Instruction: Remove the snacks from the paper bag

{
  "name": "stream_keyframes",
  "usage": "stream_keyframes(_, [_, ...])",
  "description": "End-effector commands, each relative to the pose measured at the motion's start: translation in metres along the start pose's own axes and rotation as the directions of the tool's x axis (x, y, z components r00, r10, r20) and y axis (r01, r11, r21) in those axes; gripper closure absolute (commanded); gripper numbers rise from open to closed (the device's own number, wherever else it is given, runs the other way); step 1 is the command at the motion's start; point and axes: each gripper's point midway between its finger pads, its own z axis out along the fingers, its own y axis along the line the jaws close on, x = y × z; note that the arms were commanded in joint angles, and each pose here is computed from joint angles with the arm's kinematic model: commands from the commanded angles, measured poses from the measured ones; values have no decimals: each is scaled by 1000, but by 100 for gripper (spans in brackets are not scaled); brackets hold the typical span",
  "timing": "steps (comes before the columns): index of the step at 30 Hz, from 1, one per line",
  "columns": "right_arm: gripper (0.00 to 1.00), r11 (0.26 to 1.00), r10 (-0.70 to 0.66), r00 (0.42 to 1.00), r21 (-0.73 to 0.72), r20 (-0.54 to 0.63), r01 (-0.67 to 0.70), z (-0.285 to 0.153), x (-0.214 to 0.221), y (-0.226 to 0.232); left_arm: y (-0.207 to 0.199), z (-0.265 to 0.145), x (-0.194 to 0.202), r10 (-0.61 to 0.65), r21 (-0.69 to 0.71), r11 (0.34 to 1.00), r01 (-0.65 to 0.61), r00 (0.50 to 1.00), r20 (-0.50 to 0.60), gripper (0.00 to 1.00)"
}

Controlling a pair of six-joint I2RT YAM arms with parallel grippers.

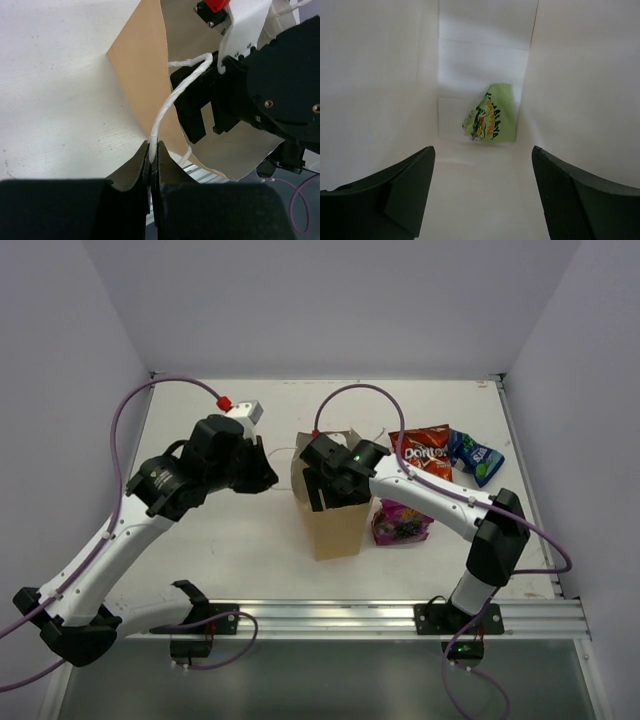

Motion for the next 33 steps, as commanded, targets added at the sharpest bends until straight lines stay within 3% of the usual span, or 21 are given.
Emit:
stream_keyframes(1, [19, 1000, -14, 1000, 15, 16, 13, 16, -9, -4, 0, -3, 6, 9, 14, 1000, -9, 1000, -7, 100])
stream_keyframes(33, [19, 999, -25, 990, 20, -139, 28, 68, 31, -16, 2, 7, 7, 11, 3, 1000, -11, 1000, -19, 100])
